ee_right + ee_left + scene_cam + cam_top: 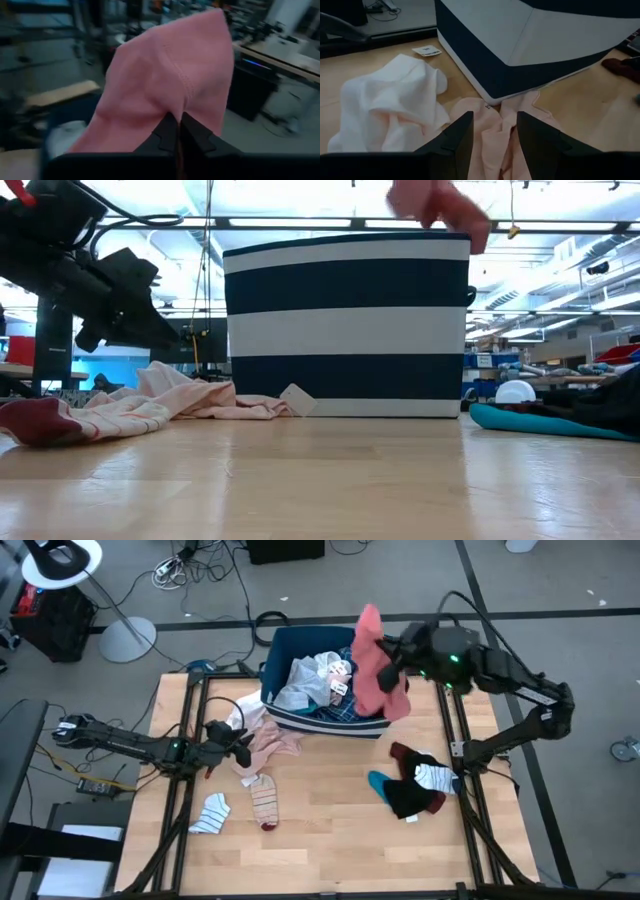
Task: Sort clothes
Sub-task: Put the pink boxer into the blue bin
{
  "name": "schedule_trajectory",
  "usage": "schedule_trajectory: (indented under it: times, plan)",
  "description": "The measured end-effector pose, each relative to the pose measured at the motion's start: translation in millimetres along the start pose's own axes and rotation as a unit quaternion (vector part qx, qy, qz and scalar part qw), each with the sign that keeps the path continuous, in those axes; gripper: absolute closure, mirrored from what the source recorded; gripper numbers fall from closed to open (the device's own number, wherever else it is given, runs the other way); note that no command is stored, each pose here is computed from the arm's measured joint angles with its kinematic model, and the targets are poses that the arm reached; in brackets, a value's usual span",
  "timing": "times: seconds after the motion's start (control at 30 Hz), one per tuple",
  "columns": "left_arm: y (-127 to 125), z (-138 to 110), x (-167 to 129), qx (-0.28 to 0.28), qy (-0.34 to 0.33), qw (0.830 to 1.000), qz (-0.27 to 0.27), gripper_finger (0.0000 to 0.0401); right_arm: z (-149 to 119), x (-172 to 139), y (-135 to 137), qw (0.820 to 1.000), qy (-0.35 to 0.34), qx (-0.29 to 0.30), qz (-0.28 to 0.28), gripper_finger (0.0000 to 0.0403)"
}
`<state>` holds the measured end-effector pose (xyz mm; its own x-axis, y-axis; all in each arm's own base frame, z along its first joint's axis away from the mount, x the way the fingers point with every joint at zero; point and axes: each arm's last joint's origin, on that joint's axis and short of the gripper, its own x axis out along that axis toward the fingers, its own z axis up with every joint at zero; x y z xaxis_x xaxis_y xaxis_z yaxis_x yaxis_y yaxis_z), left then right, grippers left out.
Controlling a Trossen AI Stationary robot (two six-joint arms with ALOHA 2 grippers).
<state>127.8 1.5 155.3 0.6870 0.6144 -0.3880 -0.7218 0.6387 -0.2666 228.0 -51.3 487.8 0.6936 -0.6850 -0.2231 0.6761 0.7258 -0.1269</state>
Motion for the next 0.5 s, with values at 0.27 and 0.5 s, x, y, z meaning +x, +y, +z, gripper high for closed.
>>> schedule_trajectory:
  times: [0.27,0.5]
  plan:
    - [0,0,0,0.011,0.0,1.0,0.0,0.0245,-14,65,-5,0.999,0.049,0.001,-0.003,0.0365]
    - [1,-1,0,0.016,0.005,1.0,0.004,0.0245,-37,107,7,0.993,0.115,0.005,0.028,0.0336]
